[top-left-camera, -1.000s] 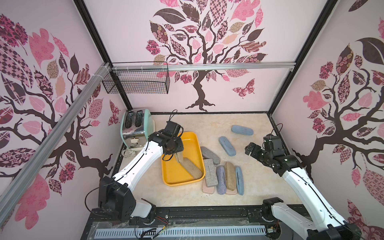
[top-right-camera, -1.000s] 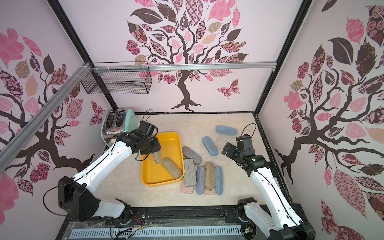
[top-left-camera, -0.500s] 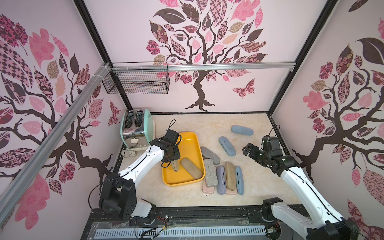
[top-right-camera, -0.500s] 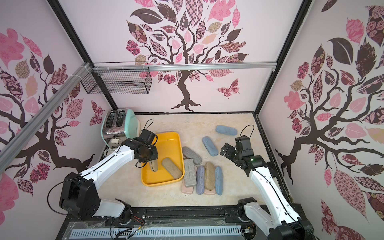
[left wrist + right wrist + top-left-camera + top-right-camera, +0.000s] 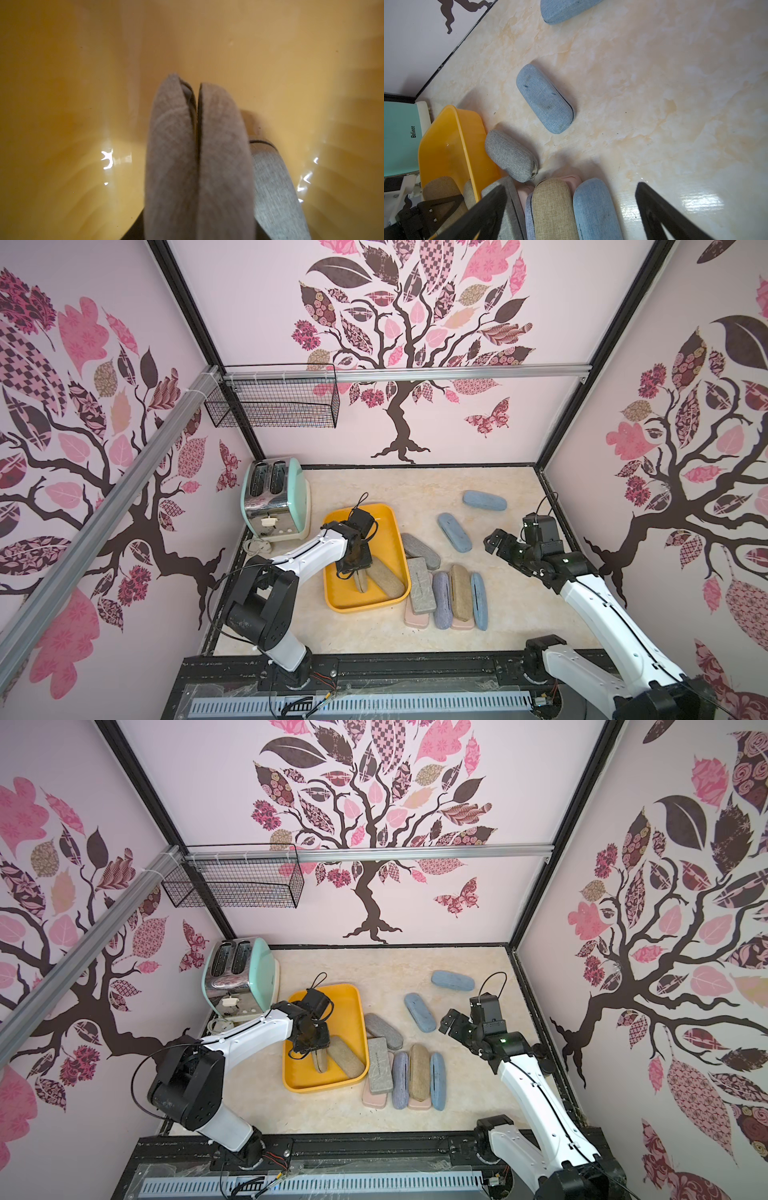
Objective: Put the glasses cases into the storage boxes
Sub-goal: Place the glasses case in the storage box, then pick up the glasses case at the center of the board, then adjust the glasses case in the storage box.
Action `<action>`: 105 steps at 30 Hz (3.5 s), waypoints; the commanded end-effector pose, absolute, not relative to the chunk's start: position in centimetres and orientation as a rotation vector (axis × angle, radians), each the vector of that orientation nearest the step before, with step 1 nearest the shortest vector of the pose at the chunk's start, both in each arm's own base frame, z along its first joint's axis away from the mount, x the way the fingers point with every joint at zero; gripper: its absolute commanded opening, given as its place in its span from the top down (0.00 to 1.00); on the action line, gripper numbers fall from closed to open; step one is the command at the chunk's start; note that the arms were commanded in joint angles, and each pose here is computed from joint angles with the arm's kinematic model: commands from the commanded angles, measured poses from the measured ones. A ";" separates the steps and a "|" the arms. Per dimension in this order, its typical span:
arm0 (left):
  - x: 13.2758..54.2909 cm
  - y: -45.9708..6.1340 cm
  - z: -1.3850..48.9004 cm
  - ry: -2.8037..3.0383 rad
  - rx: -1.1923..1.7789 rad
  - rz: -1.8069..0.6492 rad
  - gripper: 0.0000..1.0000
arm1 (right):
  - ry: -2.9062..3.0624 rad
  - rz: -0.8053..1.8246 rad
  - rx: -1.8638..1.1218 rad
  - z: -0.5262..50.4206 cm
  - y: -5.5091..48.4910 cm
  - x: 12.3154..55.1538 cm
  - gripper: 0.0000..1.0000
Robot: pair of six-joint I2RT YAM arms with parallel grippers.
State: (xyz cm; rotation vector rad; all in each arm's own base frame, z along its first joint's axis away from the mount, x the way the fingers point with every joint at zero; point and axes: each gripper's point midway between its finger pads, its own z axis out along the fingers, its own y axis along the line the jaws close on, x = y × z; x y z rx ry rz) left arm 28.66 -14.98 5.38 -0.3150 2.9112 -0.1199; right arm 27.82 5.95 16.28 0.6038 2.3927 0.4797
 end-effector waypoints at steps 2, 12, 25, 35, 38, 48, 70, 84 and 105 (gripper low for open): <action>29.2 -17.5 4.9 2.894 -0.342 -0.232 0.65 | 2.371 0.480 0.610 17.1 5.7 27.9 0.00; 29.3 -19.5 5.7 2.875 -0.397 -0.392 0.60 | 2.373 0.474 0.611 17.1 5.6 27.8 0.00; 28.2 -17.3 9.2 2.818 -0.334 -0.299 0.29 | 2.351 0.504 0.603 18.1 5.9 28.2 0.00; 29.5 -19.0 17.7 2.641 -0.121 -0.324 0.30 | 2.349 0.490 0.592 18.7 5.9 28.6 0.00; 28.7 -23.4 18.1 2.639 0.030 -0.422 0.31 | 2.346 0.457 0.581 18.6 5.5 28.8 0.00; 28.6 -26.7 17.3 2.671 0.106 -0.472 0.39 | 2.624 0.354 0.271 13.3 10.3 31.9 0.00; 26.3 -7.8 16.2 2.538 -0.409 -0.385 0.33 | 2.702 0.099 0.010 3.9 14.8 44.0 0.04; 25.6 -15.5 13.1 2.637 -0.266 -0.794 0.30 | 2.764 0.019 0.029 0.2 14.1 42.6 0.23; 30.3 -18.2 8.0 2.867 -0.138 -0.398 0.37 | 2.552 0.299 0.134 12.3 15.2 40.0 0.32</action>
